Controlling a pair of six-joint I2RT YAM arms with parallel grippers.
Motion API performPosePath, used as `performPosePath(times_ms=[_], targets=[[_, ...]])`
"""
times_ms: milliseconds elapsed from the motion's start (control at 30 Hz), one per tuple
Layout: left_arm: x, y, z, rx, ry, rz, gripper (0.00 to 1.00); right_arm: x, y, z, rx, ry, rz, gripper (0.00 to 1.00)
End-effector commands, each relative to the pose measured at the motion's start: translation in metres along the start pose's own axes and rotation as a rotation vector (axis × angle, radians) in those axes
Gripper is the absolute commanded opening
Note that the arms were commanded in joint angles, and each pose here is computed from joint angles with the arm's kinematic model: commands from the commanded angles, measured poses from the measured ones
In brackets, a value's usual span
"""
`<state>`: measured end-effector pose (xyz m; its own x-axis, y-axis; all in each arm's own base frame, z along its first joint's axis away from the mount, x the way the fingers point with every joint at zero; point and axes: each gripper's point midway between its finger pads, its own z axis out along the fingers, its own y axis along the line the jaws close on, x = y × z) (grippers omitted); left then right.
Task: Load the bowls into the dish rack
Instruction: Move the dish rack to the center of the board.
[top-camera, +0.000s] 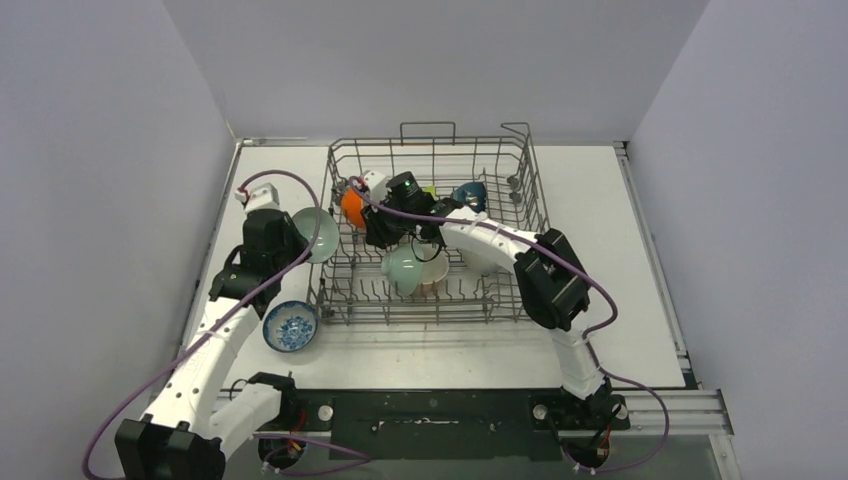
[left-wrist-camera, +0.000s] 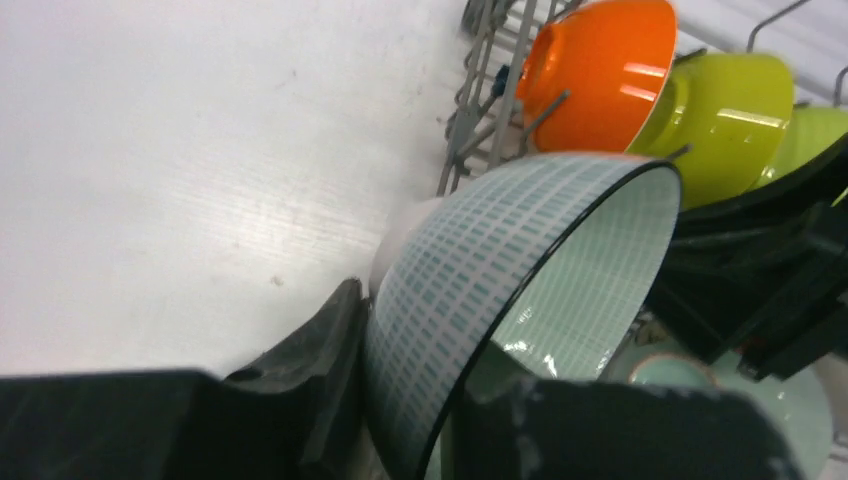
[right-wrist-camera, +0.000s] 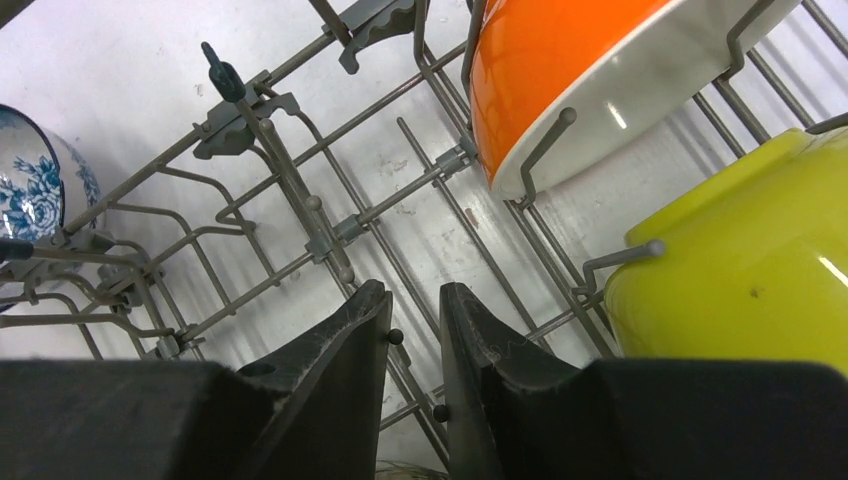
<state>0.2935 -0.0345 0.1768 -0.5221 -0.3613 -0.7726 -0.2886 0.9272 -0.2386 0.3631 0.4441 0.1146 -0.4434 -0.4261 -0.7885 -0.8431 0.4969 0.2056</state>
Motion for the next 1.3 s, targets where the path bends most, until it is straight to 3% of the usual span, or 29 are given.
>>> performPosePath(times_ms=[0,400,467,633,767,867,1100,1267], targets=[[-0.003,0.006,0.002,-0.025,-0.008,0.025,0.00,-0.014,0.071,-0.023,-0.130,-0.022,-0.075,0.05],[-0.007,-0.011,-0.001,0.065,-0.017,0.016,0.00,-0.015,0.067,-0.017,-0.079,-0.031,-0.048,0.06],[-0.012,-0.014,-0.005,0.081,-0.037,0.002,0.00,-0.021,0.072,-0.020,-0.101,-0.049,-0.048,0.10],[-0.031,-0.013,-0.018,0.054,-0.071,-0.044,0.00,-0.029,0.084,-0.024,-0.178,-0.092,-0.106,0.37],[-0.044,-0.005,-0.029,0.013,-0.111,-0.086,0.00,-0.033,0.089,-0.020,-0.240,-0.124,-0.144,0.64],[-0.054,0.005,-0.040,-0.021,-0.149,-0.111,0.00,-0.041,0.093,-0.020,-0.272,-0.162,-0.165,0.76],[-0.066,0.016,-0.061,-0.029,-0.197,-0.143,0.00,-0.061,0.108,-0.037,-0.330,-0.234,-0.212,0.77],[-0.063,0.012,-0.061,0.002,-0.169,-0.180,0.00,-0.072,0.127,-0.051,-0.402,-0.303,-0.220,0.75]])
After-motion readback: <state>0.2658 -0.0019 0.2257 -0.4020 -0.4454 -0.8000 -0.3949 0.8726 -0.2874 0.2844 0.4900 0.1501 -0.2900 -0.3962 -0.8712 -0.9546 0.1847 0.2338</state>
